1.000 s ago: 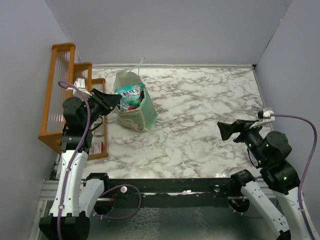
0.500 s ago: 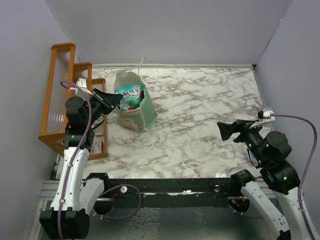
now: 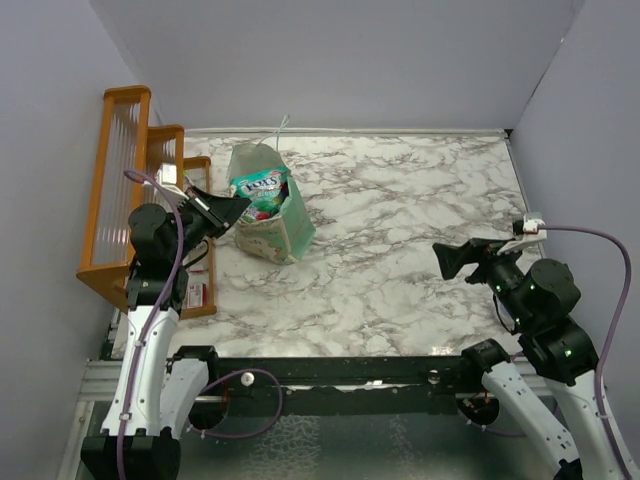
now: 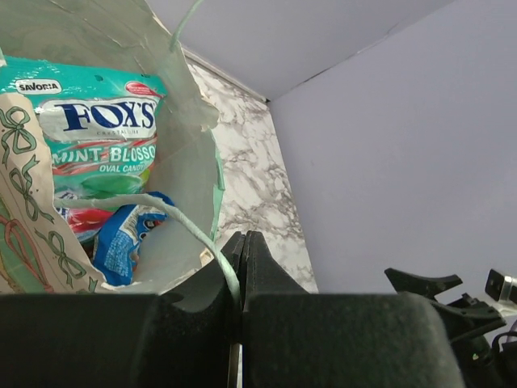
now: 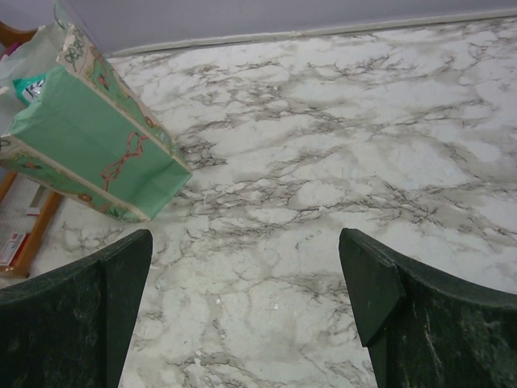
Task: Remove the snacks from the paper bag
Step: Adjust the paper bag at the center of the board.
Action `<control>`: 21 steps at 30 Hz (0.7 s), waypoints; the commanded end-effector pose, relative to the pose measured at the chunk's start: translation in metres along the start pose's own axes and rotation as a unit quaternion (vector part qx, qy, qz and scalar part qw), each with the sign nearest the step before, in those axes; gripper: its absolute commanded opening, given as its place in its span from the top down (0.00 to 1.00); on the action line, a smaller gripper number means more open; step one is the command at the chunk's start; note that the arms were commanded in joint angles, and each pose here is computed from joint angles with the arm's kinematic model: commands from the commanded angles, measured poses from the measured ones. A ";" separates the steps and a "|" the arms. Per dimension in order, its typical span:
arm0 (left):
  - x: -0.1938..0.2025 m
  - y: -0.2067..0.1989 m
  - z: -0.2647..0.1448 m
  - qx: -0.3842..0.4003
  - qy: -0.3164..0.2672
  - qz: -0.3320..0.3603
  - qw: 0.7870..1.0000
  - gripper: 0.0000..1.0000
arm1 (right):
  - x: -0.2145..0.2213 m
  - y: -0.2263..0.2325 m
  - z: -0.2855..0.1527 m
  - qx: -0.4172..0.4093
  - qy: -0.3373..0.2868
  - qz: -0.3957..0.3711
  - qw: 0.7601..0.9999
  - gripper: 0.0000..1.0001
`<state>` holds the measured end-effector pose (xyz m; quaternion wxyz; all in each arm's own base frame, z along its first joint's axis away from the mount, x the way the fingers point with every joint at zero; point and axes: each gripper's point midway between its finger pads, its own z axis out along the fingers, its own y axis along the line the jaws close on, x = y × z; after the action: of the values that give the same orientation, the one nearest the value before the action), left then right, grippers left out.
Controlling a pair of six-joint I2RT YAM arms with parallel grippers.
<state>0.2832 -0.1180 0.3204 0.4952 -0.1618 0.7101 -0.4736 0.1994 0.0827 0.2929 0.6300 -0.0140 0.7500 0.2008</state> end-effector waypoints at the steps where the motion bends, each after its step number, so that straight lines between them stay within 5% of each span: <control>1: 0.014 -0.007 -0.018 0.011 0.017 0.019 1.000 1.00 | 0.001 0.012 0.009 -0.033 0.012 -0.012 0.999 0.01; 13: 0.046 0.003 -0.058 -0.013 0.020 0.013 1.000 1.00 | 0.008 0.068 0.047 -0.165 0.099 0.006 0.981 0.01; 21: 0.058 0.008 -0.090 -0.050 0.006 0.032 0.998 1.00 | 0.010 0.130 0.082 -0.334 0.124 0.089 0.930 0.01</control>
<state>0.2007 -0.1133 0.2850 0.4873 -0.1612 0.7374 -0.4392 0.2414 0.1858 0.2754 0.4904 -0.1334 0.7812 0.3627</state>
